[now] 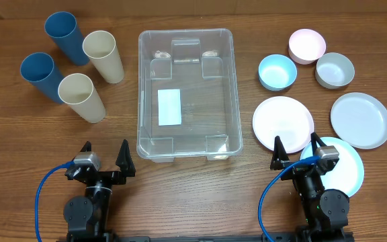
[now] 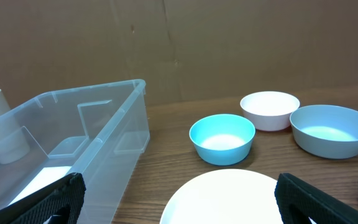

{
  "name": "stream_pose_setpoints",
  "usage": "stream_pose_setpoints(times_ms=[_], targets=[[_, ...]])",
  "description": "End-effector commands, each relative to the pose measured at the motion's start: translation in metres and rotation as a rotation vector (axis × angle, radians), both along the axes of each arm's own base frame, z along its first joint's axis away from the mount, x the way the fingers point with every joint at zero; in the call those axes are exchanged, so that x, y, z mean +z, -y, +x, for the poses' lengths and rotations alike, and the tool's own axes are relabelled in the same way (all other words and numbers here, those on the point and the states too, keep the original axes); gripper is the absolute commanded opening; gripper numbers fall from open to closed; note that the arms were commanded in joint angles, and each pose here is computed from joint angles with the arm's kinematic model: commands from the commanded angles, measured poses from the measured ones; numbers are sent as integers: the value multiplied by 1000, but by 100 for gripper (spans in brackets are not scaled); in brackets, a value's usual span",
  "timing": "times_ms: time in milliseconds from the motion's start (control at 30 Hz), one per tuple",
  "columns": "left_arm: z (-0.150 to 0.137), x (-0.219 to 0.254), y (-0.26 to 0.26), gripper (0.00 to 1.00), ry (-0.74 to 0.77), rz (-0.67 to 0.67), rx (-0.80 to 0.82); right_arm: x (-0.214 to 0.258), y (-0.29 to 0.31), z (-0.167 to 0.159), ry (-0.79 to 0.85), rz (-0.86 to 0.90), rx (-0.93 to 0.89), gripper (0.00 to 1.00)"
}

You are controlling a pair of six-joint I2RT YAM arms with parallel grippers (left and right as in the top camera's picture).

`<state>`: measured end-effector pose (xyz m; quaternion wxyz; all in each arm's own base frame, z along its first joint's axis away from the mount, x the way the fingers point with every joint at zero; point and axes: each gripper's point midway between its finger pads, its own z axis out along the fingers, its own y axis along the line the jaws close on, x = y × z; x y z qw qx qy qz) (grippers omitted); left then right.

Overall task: Pack container
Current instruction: 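Move the right gripper to the white plate's rim and grasp it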

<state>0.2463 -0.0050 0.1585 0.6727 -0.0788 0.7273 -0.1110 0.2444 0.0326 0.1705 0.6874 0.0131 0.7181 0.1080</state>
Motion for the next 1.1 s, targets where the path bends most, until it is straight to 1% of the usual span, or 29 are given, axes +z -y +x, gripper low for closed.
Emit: stream_pose_setpoints(times_ms=[0, 300, 467, 533, 700, 733, 800, 867, 967, 1000, 1067], targets=[[0, 0, -3, 100, 4, -13, 15, 0, -1, 0, 10, -2, 4, 100], [0, 0, -3, 100, 4, -13, 15, 0, -1, 0, 11, -3, 1, 100], [0, 0, -3, 100, 4, -13, 15, 2, 5, 1, 18, -2, -29, 100], [0, 0, -3, 100, 4, -13, 15, 7, 17, 1, 38, 0, -101, 100], [0, 0, -3, 100, 4, -13, 15, 55, 5, -6, 174, 24, -25, 100], [0, 0, -3, 100, 4, -13, 15, 80, 5, -13, 218, 29, -22, 100], [0, 0, -3, 100, 4, -12, 15, 116, 6, -23, 243, 33, -22, 100], [0, 0, -3, 100, 3, -13, 15, 140, 7, -28, 209, 24, -22, 100], [0, 0, -3, 100, 4, -13, 15, 171, 3, -19, 69, 4, -7, 100], [0, 0, -3, 100, 4, -13, 15, 181, -3, -9, -15, -6, 20, 100], [0, 0, -3, 100, 4, -12, 15, 187, -12, 7, -160, -18, 60, 100]])
